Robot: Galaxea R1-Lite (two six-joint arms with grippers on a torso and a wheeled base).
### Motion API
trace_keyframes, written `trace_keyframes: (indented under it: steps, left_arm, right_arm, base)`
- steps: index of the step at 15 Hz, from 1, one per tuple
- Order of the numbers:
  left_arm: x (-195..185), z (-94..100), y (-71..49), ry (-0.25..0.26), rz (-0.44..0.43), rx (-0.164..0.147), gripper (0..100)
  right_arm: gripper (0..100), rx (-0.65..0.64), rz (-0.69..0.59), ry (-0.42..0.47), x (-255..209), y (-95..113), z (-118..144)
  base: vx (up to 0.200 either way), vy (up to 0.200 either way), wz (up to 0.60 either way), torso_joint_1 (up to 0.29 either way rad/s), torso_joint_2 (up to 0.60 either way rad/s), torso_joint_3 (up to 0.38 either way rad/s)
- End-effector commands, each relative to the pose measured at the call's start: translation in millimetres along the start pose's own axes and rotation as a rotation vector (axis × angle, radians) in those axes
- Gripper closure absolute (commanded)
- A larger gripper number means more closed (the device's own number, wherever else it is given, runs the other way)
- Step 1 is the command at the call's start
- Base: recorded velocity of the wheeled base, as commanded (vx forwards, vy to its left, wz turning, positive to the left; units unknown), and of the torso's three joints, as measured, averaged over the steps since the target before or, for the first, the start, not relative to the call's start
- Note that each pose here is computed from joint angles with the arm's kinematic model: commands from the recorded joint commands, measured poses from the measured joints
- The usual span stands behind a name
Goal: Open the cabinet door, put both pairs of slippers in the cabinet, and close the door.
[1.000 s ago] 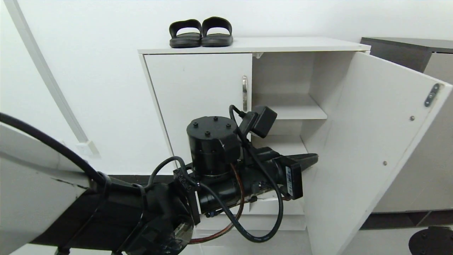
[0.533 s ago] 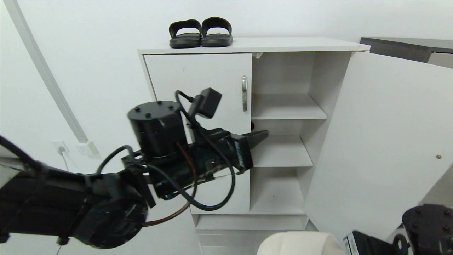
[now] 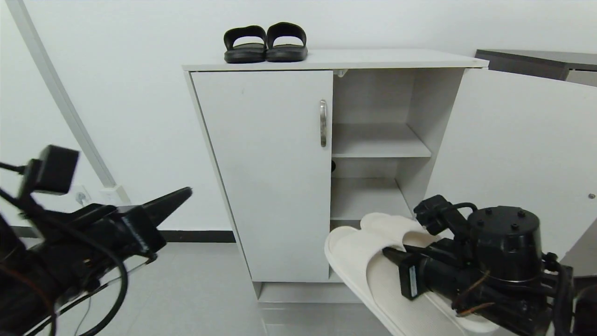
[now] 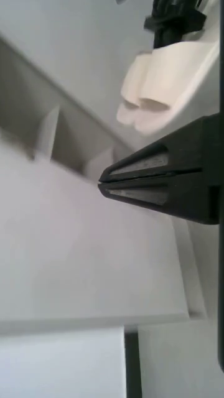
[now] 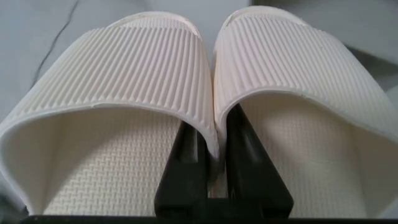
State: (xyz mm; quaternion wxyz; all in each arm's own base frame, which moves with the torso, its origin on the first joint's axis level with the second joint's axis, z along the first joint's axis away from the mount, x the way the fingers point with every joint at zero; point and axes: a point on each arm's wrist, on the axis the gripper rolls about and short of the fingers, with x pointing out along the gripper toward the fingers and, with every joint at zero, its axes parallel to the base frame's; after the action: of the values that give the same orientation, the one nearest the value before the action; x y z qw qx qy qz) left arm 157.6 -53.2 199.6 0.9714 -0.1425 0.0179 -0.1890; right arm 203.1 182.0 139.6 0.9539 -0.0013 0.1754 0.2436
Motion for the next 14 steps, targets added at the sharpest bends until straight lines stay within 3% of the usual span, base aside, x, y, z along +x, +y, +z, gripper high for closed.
trace_keyframes:
  steps: [1,2,4,6,8,9,10,14]
  left_arm:
    - [-58.2,3.6,1.9,-0.108,0.141,0.065,100]
    - [-80.3,0.1,2.5,-0.100,0.226,0.104,100]
    - [-114.6,-8.6,5.3,-0.085,0.393,0.123,100]
    - [-151.9,-15.6,6.2,-0.168,0.501,0.116,100]
    - [-173.6,-33.2,8.2,-0.190,0.647,0.123,100]
    - [-188.3,-45.9,7.0,-0.191,0.702,0.162,100]
    - [-197.1,-56.3,6.7,-0.182,0.725,0.205,100]
    - [-204.7,-87.6,10.8,-0.173,0.793,0.224,100]
  right_arm:
    - [100,0.039,-0.120,-0.011,40.7,9.0,-2.1]
    - [100,0.063,-0.200,-0.034,56.0,11.0,-1.2]
    - [100,0.069,-0.317,-0.066,72.4,10.1,1.1]
    - [100,0.078,-0.347,-0.086,76.8,8.2,3.1]
    - [100,0.078,-0.346,-0.089,76.3,8.5,2.3]
    - [100,0.078,-0.345,-0.093,76.2,9.0,2.7]
    - [100,0.079,-0.344,-0.094,76.2,9.1,2.8]
    - [100,0.074,-0.349,-0.085,78.4,9.5,-0.3]
  base:
    - [0.000,0.000,0.00,0.000,0.00,0.000]
    - [0.000,0.000,0.00,0.000,0.00,0.000]
    - [0.000,0.000,0.00,0.000,0.00,0.000]
    - [0.000,0.000,0.00,0.000,0.00,0.000]
    - [0.000,0.000,0.00,0.000,0.00,0.000]
    - [0.000,0.000,0.00,0.000,0.00,0.000]
    - [0.000,0.000,0.00,0.000,0.00,0.000]
    - [0.000,0.000,0.00,0.000,0.00,0.000]
